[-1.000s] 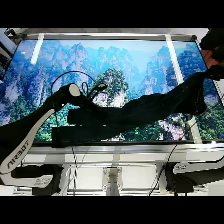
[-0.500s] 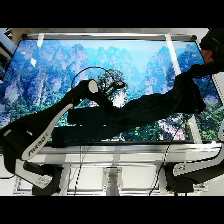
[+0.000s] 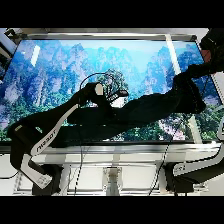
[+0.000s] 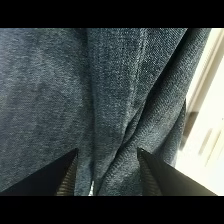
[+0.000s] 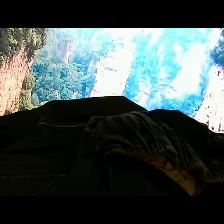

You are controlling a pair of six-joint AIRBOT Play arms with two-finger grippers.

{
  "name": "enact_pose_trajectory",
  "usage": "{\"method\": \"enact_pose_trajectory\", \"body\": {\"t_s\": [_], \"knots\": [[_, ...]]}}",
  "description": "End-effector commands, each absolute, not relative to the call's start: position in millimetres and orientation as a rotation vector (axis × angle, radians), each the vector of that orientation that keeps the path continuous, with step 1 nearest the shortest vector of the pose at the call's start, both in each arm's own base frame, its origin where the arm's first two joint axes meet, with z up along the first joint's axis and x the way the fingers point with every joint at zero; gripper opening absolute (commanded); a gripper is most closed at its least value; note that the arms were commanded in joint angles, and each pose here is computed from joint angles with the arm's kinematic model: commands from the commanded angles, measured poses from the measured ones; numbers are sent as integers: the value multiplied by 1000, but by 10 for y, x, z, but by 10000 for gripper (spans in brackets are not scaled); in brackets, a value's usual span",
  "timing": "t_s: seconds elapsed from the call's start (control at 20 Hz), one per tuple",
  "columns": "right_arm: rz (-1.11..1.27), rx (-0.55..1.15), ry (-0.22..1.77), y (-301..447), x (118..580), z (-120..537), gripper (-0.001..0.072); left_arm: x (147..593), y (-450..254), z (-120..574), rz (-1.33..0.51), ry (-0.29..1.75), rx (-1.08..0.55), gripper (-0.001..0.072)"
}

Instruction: Fold the clothes and pants, and hang the long-sleeved shirts on hangers.

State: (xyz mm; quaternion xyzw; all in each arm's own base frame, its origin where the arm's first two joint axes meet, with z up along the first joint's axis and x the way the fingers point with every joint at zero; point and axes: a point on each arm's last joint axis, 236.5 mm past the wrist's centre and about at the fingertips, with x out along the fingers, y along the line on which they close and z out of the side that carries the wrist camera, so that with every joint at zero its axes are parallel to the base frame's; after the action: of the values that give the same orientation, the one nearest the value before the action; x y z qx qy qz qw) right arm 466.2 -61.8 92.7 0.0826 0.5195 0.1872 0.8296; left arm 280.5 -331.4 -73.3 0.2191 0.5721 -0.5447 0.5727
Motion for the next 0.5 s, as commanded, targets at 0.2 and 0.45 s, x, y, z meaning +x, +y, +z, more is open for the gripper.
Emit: {"method": "enact_pose_trajectory", "body": {"t_s": [0.2, 0.45], "knots": [[399, 175, 1104, -612, 4662, 924, 21, 2881, -3466, -897, -1271, 1288, 534, 433], [398, 175, 1103, -613, 4663, 925, 22, 2894, -3542, -909, -1270, 1279, 494, 278]]}}
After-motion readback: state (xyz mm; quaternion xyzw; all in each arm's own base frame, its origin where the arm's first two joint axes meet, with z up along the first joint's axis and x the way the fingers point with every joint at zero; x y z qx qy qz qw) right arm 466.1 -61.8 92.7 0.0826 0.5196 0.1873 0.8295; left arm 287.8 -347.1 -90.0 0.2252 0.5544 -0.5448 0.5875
